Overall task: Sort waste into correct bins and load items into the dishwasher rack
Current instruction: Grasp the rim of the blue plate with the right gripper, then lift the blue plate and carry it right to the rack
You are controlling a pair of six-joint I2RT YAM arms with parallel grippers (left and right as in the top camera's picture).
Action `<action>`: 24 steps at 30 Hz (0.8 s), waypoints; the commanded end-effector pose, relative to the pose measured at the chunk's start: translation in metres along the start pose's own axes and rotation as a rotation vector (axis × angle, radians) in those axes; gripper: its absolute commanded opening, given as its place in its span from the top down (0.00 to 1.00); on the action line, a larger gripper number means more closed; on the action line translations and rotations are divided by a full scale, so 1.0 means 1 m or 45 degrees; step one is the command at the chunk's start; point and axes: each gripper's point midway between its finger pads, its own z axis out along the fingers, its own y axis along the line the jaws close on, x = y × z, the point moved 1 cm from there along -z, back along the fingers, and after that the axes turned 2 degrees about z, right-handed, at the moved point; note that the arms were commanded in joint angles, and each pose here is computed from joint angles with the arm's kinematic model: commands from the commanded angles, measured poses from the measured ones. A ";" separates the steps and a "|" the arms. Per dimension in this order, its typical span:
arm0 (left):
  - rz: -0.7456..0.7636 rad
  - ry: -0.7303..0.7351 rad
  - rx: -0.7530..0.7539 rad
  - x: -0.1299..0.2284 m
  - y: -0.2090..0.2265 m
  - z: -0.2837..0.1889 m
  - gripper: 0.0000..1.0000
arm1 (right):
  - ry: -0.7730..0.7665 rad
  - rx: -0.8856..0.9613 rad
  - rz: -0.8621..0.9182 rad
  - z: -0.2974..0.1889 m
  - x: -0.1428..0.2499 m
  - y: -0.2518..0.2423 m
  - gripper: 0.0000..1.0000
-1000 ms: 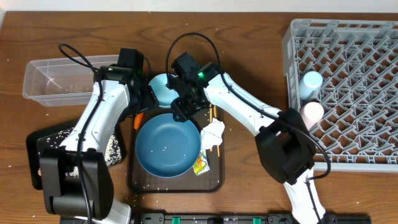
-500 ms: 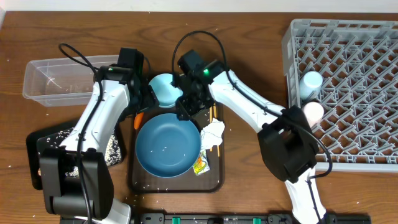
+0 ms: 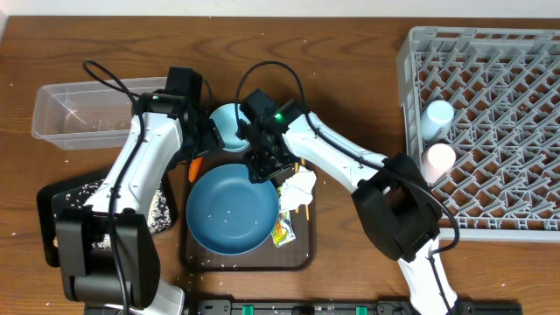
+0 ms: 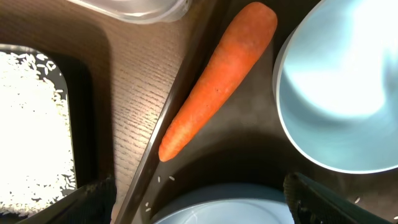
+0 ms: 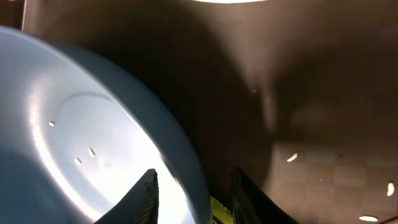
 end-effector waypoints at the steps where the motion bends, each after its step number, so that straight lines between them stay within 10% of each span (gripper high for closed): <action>1: 0.001 -0.012 0.004 -0.001 0.001 -0.001 0.13 | 0.042 0.032 0.082 0.017 0.005 -0.009 0.73; 8: -0.002 -0.046 0.023 -0.008 -0.003 -0.001 0.13 | 0.065 0.039 0.124 0.025 0.007 -0.013 0.99; 24: -0.003 -0.059 0.020 -0.010 -0.002 -0.001 0.12 | -0.140 0.022 -0.025 -0.052 -0.017 -0.018 0.99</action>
